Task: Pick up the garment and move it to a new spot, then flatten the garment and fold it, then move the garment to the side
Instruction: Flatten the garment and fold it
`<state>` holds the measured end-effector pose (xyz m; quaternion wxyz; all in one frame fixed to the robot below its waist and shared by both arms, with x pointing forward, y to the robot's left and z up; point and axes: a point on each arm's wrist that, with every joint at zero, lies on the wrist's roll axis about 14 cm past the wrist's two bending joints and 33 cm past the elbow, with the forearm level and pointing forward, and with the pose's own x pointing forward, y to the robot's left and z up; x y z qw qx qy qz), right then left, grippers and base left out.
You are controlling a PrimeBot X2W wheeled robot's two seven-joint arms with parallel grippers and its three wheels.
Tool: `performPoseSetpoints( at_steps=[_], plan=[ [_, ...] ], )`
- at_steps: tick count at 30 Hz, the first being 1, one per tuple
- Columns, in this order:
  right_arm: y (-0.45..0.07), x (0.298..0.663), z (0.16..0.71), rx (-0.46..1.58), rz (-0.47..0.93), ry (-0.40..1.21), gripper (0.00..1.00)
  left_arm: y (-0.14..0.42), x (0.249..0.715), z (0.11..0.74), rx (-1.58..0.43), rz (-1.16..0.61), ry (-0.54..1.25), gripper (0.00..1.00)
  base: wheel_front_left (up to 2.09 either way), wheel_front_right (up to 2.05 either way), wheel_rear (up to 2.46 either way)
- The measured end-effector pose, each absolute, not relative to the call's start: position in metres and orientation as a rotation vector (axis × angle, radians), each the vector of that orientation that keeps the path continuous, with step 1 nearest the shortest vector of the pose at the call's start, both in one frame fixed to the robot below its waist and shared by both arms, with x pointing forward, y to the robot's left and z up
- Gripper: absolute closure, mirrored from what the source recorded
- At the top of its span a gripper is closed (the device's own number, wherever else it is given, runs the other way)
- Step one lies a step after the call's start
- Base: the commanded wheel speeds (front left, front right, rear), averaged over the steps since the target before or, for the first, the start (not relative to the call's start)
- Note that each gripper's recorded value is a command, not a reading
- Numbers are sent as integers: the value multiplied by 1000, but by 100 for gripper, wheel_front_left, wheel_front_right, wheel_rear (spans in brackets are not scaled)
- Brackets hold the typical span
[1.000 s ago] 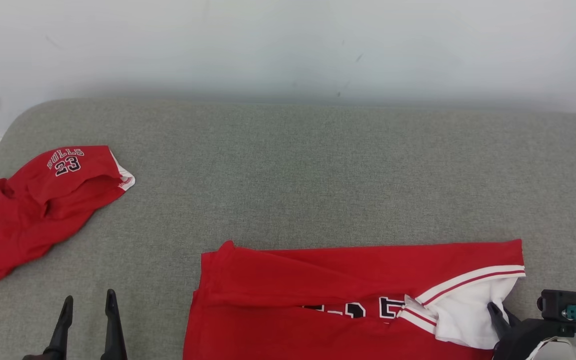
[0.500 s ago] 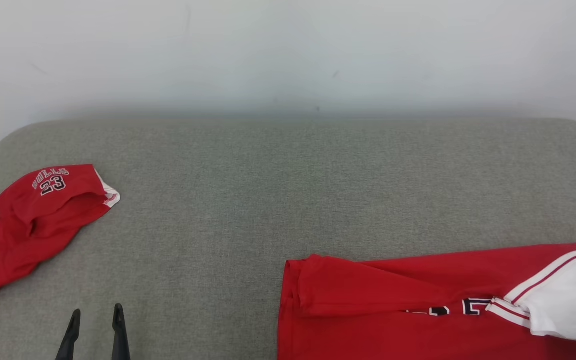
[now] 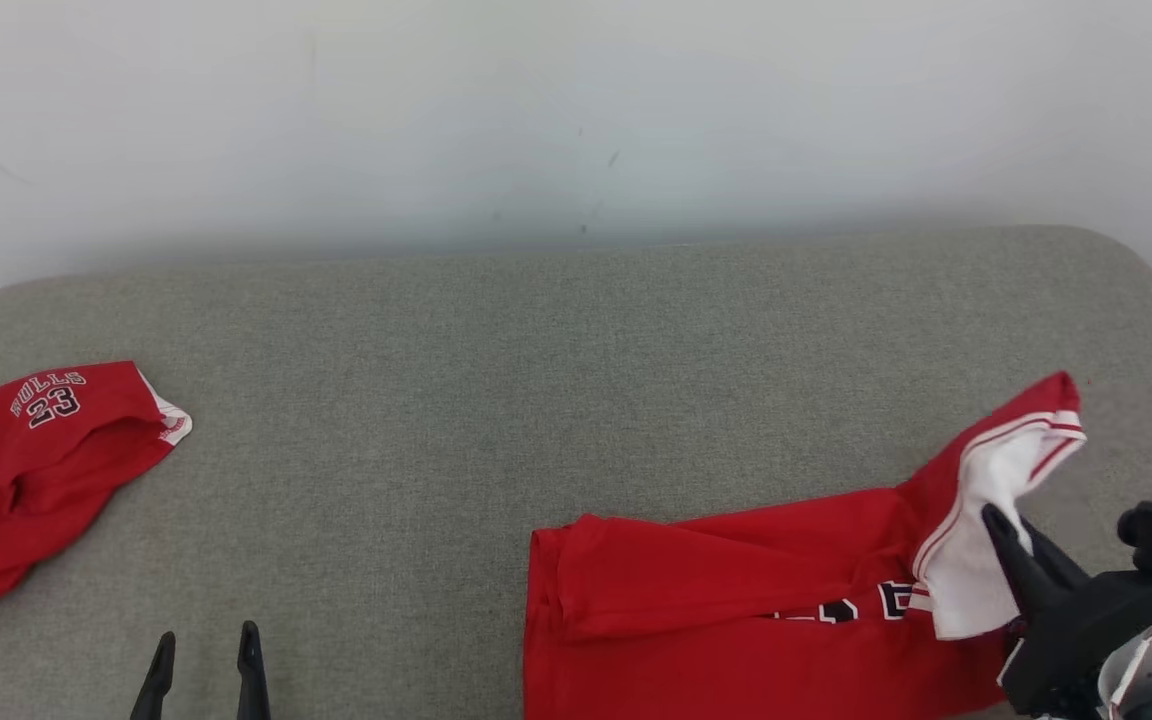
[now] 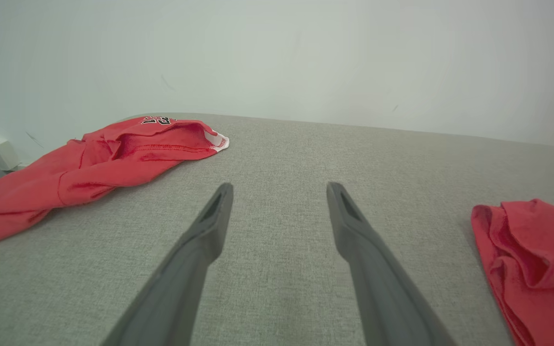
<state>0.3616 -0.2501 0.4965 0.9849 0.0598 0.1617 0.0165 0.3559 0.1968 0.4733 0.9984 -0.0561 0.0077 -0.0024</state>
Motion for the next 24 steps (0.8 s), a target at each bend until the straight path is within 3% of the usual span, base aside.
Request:
performPoseSetpoints(
  at_steps=[13, 24],
  plan=[
    [-114, 376, 518, 225, 362, 298, 100, 201, 350, 469, -128, 16, 28, 0, 0, 0, 0],
    [-46, 375, 475, 205, 500, 417, 100, 212, 343, 466, -145, 59, 35, 0, 0, 0, 0]
  ],
)
